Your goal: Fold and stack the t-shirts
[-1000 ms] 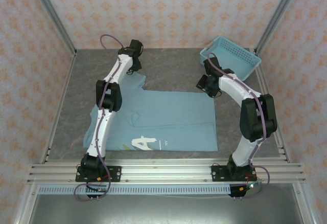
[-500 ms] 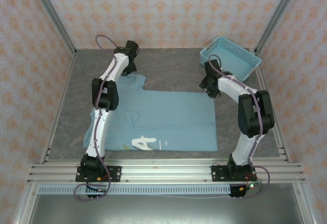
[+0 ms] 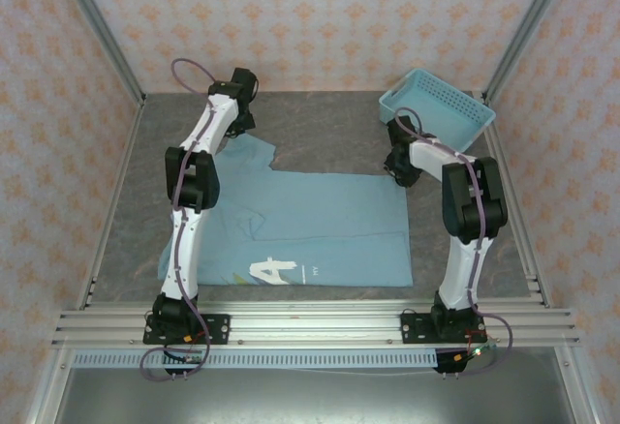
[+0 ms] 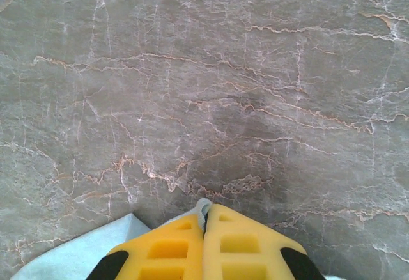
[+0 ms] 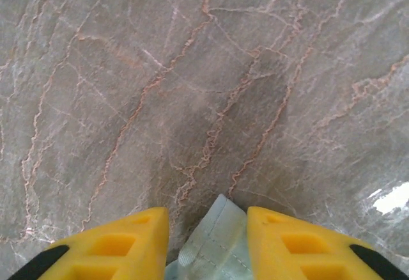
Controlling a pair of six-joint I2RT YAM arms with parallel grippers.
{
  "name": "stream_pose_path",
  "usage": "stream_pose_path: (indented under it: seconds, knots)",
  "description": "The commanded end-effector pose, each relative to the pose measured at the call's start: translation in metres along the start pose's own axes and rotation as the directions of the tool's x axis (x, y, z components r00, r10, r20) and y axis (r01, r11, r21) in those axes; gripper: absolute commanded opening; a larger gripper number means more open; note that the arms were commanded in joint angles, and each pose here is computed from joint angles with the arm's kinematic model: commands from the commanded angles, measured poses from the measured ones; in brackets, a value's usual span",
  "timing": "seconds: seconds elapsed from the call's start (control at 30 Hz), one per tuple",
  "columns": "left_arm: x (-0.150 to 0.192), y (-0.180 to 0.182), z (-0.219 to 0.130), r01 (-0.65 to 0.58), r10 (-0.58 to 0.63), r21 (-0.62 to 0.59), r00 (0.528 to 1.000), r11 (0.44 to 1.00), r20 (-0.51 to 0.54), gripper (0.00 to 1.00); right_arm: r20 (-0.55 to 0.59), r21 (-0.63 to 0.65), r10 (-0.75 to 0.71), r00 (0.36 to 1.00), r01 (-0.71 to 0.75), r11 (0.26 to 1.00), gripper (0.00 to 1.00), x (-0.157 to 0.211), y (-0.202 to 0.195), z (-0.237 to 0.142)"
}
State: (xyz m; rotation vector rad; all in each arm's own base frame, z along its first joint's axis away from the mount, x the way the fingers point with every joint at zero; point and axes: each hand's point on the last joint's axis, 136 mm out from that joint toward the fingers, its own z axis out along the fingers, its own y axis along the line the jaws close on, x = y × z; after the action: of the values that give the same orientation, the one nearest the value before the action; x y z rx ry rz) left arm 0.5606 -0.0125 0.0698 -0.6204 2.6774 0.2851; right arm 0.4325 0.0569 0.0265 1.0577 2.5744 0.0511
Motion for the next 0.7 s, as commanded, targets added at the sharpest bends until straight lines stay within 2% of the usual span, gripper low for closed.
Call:
stream_pose_path:
  seconds: [0.0,0.17,0.43,0.67]
  knots:
    - [-0.006,0.010,-0.022,0.016,-0.016,0.004,1.000,1.000,0.013,0.00,-0.018,0.076,0.004,1.000,-0.002,0.997,0.27,0.003,-0.013,0.006]
    - [-0.013,0.013,-0.030,0.043,-0.043,0.019,0.999,0.999,0.030,0.00,-0.003,0.086,0.012,1.000,-0.012,0.996,0.00,-0.001,-0.014,-0.002]
    - [-0.046,0.016,-0.047,0.123,-0.134,0.113,0.987,0.986,0.095,0.00,0.078,0.128,-0.036,0.996,0.026,0.991,0.00,-0.036,0.000,-0.029]
    - [-0.067,0.006,-0.069,0.107,-0.141,0.221,0.979,0.969,0.144,0.00,0.053,0.117,-0.069,0.996,0.062,0.991,0.00,-0.045,0.017,-0.032]
